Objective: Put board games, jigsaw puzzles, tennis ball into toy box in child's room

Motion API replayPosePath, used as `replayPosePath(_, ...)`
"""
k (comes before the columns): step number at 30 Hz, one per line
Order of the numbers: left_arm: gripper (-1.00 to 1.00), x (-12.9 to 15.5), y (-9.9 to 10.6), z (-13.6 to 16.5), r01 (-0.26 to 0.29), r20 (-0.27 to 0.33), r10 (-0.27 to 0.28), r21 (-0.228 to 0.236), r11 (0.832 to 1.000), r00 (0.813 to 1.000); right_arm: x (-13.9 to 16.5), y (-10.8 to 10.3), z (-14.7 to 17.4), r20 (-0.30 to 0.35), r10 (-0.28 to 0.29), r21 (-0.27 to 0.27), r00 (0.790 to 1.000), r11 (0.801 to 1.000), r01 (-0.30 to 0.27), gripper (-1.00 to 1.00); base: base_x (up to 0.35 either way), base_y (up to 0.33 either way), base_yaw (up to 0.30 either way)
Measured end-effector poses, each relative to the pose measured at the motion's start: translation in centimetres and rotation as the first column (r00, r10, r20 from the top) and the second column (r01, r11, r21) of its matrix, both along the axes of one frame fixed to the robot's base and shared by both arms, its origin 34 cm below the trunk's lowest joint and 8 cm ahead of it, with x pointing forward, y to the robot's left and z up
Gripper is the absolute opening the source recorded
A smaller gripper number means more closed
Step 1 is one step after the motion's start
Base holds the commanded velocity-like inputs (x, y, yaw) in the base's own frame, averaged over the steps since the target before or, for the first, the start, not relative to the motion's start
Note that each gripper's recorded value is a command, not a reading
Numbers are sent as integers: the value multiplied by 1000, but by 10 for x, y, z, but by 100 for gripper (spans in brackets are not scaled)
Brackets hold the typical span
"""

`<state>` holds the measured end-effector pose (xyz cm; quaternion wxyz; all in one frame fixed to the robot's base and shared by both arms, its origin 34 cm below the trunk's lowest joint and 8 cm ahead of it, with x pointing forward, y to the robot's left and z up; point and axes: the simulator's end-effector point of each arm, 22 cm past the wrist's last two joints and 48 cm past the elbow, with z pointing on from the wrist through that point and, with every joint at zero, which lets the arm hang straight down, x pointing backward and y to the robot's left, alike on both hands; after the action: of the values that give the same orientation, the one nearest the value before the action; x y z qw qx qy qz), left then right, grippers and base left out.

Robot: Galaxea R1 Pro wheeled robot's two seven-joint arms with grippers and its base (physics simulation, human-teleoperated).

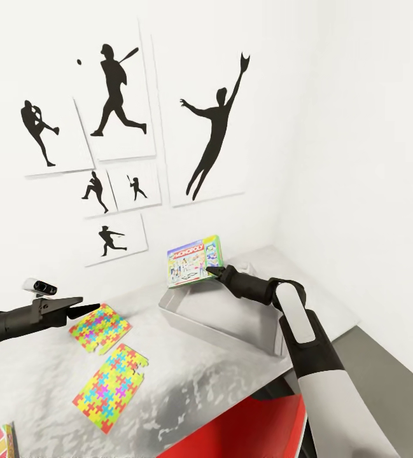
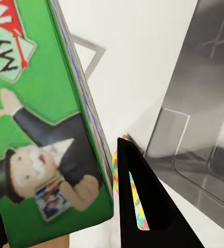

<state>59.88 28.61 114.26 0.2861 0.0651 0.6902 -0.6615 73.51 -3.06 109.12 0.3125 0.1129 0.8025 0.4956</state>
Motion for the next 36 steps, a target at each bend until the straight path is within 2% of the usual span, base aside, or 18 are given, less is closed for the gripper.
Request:
replayPosePath(8, 100, 0, 0, 0, 0, 2, 0, 1, 1000, 1000, 1, 0, 0, 1, -3, -1, 1000, 1000, 3, -100, 0, 0, 0)
replayPosePath(17, 100, 0, 0, 0, -1, 2, 1, 1, 1000, 1000, 8, -5, 5, 20, -37, 7, 999, 999, 37, -100, 0, 0, 0)
replayPosePath(24, 100, 0, 1, 0, -1, 1, 1, 3, 1000, 1000, 9, -7, -4, -2, -44, 3, 999, 999, 44, -100, 0, 0, 0)
replayPosePath(26, 100, 0, 1, 0, -1, 2, 1, 3, 1000, 1000, 11, -14, -8, -15, -62, 8, 998, 998, 62, -100, 0, 0, 0)
replayPosePath(31, 100, 0, 1, 0, -1, 1, 1, 3, 1000, 1000, 23, -58, -19, -75, -157, 58, 985, 985, 161, -100, 0, 0, 0)
replayPosePath(36, 100, 0, 0, 0, -1, -1, 1, 1, 1000, 1000, 18, -105, -29, -133, -171, 80, 976, 980, 183, -100, 0, 0, 0)
